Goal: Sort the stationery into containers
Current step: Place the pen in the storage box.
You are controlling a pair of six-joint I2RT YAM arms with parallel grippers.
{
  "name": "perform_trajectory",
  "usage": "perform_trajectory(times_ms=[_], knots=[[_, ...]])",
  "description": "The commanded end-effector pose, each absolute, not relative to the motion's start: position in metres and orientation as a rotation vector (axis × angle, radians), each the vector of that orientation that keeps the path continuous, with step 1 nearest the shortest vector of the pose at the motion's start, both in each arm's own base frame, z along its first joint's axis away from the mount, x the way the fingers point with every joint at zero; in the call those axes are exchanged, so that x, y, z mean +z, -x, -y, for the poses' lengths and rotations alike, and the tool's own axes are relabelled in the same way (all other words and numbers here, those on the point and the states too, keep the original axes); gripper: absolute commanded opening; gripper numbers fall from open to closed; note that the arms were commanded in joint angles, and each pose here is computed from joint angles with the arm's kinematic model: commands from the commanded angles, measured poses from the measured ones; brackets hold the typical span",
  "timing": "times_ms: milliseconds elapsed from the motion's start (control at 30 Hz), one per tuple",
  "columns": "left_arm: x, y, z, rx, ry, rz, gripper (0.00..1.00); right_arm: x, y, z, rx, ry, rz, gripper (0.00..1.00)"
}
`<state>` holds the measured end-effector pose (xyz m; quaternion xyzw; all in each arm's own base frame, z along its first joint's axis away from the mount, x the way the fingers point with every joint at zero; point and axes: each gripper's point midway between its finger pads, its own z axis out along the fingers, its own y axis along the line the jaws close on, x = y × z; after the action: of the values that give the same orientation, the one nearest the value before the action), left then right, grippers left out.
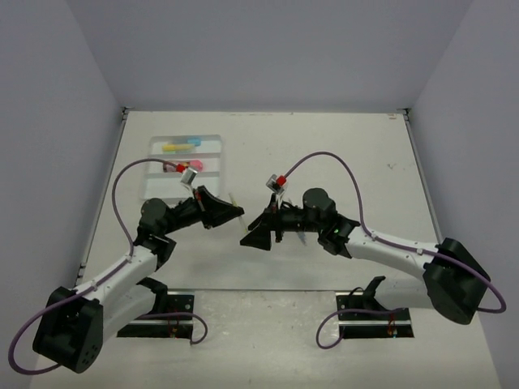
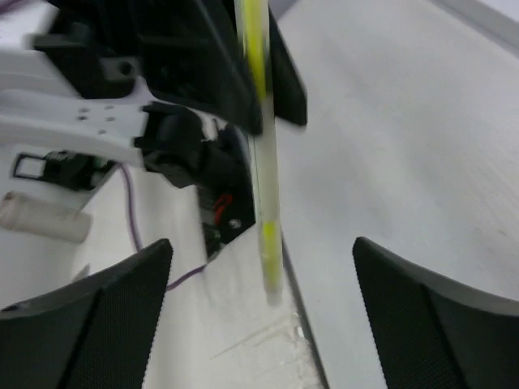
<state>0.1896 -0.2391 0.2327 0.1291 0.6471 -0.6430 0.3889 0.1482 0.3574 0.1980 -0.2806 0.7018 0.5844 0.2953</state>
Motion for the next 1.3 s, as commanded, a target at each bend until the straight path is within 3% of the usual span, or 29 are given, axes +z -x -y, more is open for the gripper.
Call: perform_trajectory(times_ms=[0, 133, 400, 633, 800, 867, 1000, 1033, 1167, 1267], knots=[[0.209, -0.270, 0.205, -1.151, 0.097, -1.924, 0.00, 0.181, -0.197, -0.322, 1.157, 0.489, -2.025, 0.99], [0.183, -0.310, 0.143, -0.819, 0.604, -1.994, 0.00, 0.153, -0.232, -0.240, 0.709, 0.132, -2.161, 0.99], [0.157, -0.348, 0.060, -0.551, 1.335, -1.657, 0.00, 0.203, -0.222, -0.157, 0.593, -0.165, -1.931, 0.99], [0.131, -0.374, 0.004, -0.411, 1.565, -1.471, 0.00, 0.190, -0.210, -0.156, 0.586, -0.098, -1.997, 0.99], [0.110, -0.383, -0.010, -0.320, 1.597, -1.520, 0.01, 0.170, -0.209, -0.160, 0.527, -0.035, -2.086, 0.98], [0.097, -0.381, -0.012, -0.304, 1.611, -1.544, 0.12, 0.155, -0.210, -0.161, 0.448, 0.005, -2.175, 0.93], [0.084, -0.382, -0.010, -0.318, 1.609, -1.577, 0.59, 0.138, -0.214, -0.170, 0.347, 0.109, -2.310, 0.80], [0.084, -0.383, -0.009, -0.328, 1.608, -1.588, 0.66, 0.130, -0.214, -0.172, 0.321, 0.140, -2.346, 0.78], [0.100, -0.384, -0.001, -0.394, 1.570, -1.615, 0.79, 0.105, -0.220, -0.174, 0.253, 0.185, -2.450, 0.64], [0.125, -0.381, 0.008, -0.469, 1.507, -1.632, 0.81, 0.093, -0.228, -0.178, 0.240, 0.228, -2.512, 0.52]])
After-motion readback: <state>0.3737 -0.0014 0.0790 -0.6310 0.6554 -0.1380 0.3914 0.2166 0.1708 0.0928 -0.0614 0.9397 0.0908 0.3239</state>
